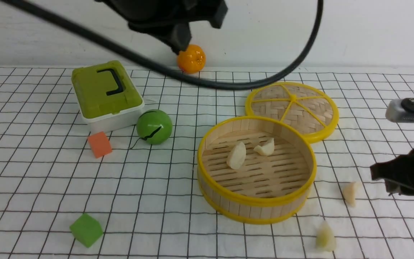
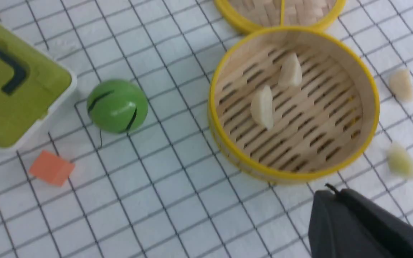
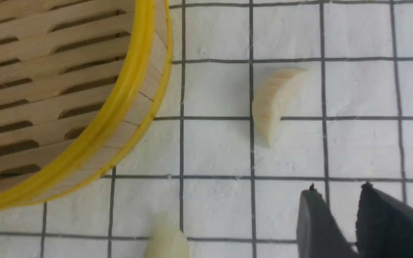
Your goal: Put the dumplings into the steamer on the table with the white tablecloth.
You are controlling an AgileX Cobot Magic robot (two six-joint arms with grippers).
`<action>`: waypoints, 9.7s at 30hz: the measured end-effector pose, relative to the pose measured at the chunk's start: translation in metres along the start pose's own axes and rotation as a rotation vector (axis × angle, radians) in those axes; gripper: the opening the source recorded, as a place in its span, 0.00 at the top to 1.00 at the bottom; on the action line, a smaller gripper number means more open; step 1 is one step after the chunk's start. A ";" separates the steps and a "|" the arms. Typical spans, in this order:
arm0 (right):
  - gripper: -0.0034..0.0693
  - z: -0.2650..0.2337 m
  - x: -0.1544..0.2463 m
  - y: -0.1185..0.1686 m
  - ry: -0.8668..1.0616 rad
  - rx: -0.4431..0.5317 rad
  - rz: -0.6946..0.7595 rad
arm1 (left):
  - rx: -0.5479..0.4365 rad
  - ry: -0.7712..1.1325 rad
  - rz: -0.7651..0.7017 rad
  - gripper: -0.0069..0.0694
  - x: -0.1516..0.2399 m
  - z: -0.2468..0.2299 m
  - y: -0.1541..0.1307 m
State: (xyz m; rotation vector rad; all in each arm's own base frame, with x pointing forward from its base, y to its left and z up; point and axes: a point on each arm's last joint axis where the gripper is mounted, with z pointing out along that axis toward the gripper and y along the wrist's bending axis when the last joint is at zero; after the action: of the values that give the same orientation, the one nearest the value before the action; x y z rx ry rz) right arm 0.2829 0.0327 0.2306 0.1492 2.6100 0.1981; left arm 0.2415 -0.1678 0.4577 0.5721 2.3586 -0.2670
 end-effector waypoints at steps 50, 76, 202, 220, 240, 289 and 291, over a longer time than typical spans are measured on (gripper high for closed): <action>0.68 0.060 -0.040 0.162 0.017 -0.205 -0.414 | -0.008 -0.019 -0.092 0.93 0.196 -0.030 0.028; 0.26 -0.036 0.036 0.090 0.085 -0.082 -0.281 | 0.021 -0.243 -0.088 0.93 0.237 -0.069 0.036; 0.98 -0.071 0.221 -0.065 -0.766 0.116 -0.055 | -0.054 -0.133 -0.065 0.80 0.247 -0.067 0.043; 0.97 -0.071 0.221 -0.064 -0.760 0.104 -0.037 | -0.055 -0.133 -0.065 0.78 0.247 -0.067 0.043; 0.94 -0.071 0.221 -0.064 -0.759 0.104 -0.037 | -0.018 -0.346 -0.154 0.86 0.234 -0.063 0.041; 0.85 -0.071 0.221 -0.064 -0.758 0.104 -0.037 | -0.395 -0.599 -0.408 0.93 0.371 0.046 0.071; 0.85 -0.071 0.221 -0.064 -0.758 0.104 -0.037 | -0.395 -0.599 -0.408 0.93 0.371 0.046 0.071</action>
State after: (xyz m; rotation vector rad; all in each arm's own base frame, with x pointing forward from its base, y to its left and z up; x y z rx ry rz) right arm 0.0519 -0.0069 0.1731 0.1720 1.8649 -0.0144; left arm 0.0535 0.0009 0.1728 -0.1720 1.8426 -0.1204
